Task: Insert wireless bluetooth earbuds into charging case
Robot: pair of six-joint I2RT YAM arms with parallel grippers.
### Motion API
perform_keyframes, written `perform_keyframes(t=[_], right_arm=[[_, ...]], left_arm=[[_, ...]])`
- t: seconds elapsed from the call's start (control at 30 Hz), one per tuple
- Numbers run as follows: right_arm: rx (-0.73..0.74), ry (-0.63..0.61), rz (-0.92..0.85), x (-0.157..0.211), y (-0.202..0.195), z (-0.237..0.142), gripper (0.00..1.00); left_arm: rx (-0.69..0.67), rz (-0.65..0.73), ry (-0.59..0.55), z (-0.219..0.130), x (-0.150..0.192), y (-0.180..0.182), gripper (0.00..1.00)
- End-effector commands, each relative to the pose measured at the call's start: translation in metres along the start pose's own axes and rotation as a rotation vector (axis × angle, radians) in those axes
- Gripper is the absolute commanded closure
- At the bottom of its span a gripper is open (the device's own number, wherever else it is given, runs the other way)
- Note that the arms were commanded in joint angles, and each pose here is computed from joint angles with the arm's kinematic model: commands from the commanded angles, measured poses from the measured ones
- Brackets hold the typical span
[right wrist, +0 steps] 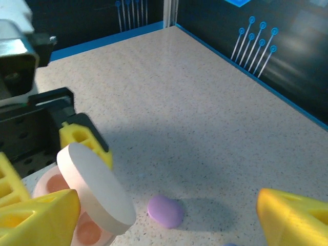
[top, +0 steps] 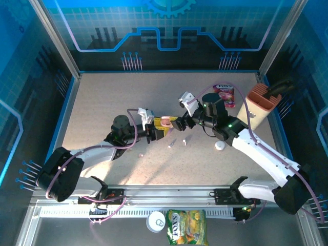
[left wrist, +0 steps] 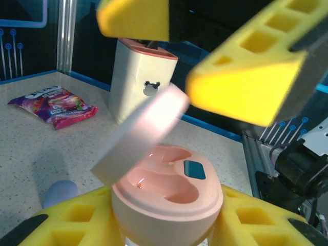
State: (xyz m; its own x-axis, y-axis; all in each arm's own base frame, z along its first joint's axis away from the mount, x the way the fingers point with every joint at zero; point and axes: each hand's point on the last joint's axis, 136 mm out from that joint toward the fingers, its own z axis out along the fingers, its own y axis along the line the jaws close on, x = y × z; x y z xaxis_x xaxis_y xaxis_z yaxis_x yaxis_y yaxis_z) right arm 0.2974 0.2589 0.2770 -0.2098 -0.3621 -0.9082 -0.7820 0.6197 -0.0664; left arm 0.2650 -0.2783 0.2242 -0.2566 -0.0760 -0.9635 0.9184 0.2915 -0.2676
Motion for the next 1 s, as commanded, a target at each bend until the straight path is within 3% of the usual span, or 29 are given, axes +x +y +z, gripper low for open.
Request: perform_keyframes(t=[0.0,0.3,0.5,0.73,0.97], right_arm=[[0.047,-0.022,0.029,-0.008,-0.01,0.005,0.11],[0.033,-0.107,0.113,-0.027,-0.007,-0.02,0.12],[-0.002,-0.141,0.357,-0.013,-0.016,-0.034,0.15],[-0.087,0.008,0.58,0.048,-0.003,-0.002,0.17],[-0.306,0.218,0.61,0.09,0.047,0.049,0.19]], left_arm=[[0.06,0.068,-0.022,0.0,-0.005,-0.013,0.61],[0.009,0.063,-0.036,-0.003,-0.001,0.005,0.6],[-0.067,0.047,-0.09,-0.018,-0.008,0.034,0.61],[-0.161,0.035,-0.181,-0.045,-0.032,0.074,0.61],[-0.253,0.05,-0.251,-0.073,-0.058,0.096,0.61]])
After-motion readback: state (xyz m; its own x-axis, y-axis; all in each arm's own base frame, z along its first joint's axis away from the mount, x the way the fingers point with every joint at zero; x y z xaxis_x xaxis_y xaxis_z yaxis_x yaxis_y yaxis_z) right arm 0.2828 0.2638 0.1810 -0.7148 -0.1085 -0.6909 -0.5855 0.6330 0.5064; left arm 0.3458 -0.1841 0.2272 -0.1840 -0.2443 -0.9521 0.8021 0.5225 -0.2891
